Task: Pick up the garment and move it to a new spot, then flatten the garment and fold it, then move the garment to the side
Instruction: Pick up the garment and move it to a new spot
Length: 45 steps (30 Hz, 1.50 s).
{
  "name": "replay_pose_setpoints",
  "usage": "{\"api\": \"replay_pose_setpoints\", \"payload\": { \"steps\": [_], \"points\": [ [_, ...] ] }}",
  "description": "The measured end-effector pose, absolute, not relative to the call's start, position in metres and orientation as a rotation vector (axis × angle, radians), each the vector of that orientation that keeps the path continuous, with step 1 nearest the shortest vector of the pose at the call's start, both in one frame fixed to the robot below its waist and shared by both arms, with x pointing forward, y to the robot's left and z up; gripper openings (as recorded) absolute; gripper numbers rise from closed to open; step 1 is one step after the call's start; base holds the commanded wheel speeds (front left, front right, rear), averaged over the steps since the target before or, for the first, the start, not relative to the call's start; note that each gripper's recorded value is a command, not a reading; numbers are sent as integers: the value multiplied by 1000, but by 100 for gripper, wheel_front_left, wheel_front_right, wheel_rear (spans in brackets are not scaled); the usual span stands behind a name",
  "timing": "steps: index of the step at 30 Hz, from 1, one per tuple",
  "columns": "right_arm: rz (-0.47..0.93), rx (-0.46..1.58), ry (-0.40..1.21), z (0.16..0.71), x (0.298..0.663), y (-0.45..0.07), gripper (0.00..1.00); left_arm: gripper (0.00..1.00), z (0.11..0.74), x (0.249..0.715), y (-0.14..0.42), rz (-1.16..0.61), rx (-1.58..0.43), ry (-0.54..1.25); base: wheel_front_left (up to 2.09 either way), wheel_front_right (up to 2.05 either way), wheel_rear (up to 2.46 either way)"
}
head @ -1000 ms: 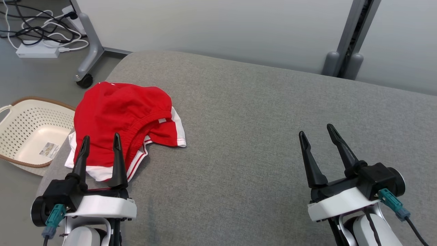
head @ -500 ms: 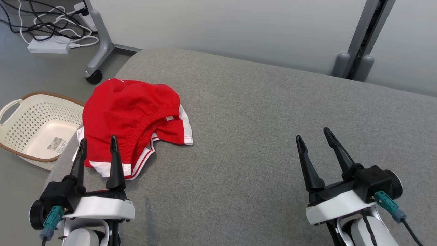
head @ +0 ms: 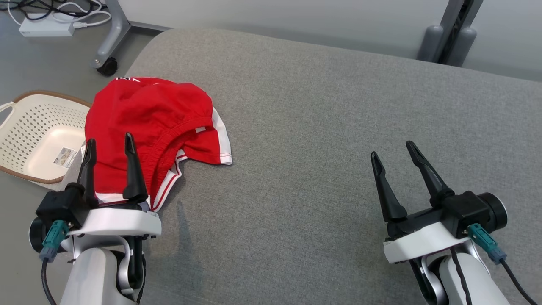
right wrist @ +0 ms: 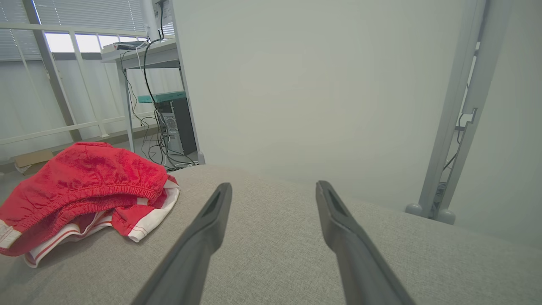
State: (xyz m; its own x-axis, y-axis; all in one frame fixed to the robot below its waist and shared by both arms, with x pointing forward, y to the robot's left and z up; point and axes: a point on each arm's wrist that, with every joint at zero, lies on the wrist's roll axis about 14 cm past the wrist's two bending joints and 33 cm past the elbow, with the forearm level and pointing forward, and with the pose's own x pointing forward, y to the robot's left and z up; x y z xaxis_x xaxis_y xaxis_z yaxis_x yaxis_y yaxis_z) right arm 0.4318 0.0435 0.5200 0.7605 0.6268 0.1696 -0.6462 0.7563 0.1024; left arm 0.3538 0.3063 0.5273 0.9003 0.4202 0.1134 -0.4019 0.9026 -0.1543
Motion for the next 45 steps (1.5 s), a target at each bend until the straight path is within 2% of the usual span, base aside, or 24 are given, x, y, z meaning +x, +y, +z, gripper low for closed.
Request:
{"api": "replay_pose_setpoints", "payload": {
  "steps": [21,26,37,44,45],
  "points": [
    [689,146,-40,466,468,31,100,100,471,445,344,474,-93,59,0,0,0],
    [672,147,-16,454,472,26,100,100,452,457,358,484,10,175,0,0,0],
    [656,161,-29,461,473,25,100,100,410,455,354,456,9,468,0,0,0],
    [652,168,-35,466,472,25,100,100,394,443,352,437,5,593,0,0,0],
    [651,169,-36,466,472,25,100,39,394,443,352,432,6,592,0,0,0]
  ]
}}
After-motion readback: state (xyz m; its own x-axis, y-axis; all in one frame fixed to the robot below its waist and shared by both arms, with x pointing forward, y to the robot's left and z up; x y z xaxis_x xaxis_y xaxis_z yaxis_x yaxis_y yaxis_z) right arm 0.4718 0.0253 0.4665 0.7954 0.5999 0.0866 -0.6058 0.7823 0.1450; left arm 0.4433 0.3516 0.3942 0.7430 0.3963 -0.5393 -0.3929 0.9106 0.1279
